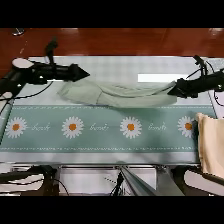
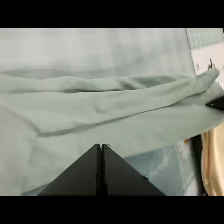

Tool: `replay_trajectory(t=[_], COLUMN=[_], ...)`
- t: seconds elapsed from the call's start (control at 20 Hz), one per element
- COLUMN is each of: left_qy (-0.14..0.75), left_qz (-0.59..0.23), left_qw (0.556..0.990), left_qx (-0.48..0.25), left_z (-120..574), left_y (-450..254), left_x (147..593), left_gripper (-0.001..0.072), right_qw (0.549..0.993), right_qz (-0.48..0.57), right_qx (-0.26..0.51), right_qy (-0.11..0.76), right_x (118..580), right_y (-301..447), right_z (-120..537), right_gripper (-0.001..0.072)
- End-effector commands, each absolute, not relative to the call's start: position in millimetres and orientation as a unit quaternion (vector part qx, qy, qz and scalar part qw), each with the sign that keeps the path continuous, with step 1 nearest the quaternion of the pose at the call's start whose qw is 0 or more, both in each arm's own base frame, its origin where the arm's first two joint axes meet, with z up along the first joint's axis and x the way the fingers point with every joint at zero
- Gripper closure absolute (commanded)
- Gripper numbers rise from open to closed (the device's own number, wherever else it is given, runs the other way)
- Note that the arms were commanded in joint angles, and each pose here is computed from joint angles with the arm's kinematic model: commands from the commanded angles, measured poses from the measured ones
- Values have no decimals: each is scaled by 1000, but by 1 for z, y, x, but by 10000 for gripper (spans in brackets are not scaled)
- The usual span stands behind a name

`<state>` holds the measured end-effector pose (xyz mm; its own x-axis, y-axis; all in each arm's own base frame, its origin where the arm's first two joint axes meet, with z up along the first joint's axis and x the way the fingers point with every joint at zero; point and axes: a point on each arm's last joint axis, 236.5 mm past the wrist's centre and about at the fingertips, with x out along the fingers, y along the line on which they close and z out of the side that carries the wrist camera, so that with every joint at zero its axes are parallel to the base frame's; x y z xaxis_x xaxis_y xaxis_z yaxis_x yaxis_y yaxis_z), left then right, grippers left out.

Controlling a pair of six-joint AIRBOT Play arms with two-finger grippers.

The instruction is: Fold the shirts.

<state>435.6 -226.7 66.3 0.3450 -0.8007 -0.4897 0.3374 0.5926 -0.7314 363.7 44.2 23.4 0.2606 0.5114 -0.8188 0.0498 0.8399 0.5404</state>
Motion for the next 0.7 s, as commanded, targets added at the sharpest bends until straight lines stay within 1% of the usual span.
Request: replay_trajectory(t=[0.0, 0.15, 0.3, 0.45, 0.65], left_qy=[465, 510, 551, 585, 625], left_qz=[-379, -371, -373, -388, -425], left_qw=[767, 759, 737, 702, 644], left_qx=[-228, -160, -124, -116, -119], left_z=[50, 15, -12, -35, -58], left_y=[-301, -361, -412, -457, -506], left_x=[420, 389, 351, 310, 238], left_gripper=[689, 689, 689, 688, 687], right_qw=[793, 820, 836, 834, 838], right_qz=[141, 137, 140, 165, 183], right_qx=[221, 218, 220, 228, 242], right_qy=[550, 511, 484, 475, 453], right_x=[307, 275, 258, 248, 254], right_y=[54, 63, 70, 83, 91], right_z=[53, 88, 113, 125, 136], right_gripper=[688, 688, 688, 689, 689])
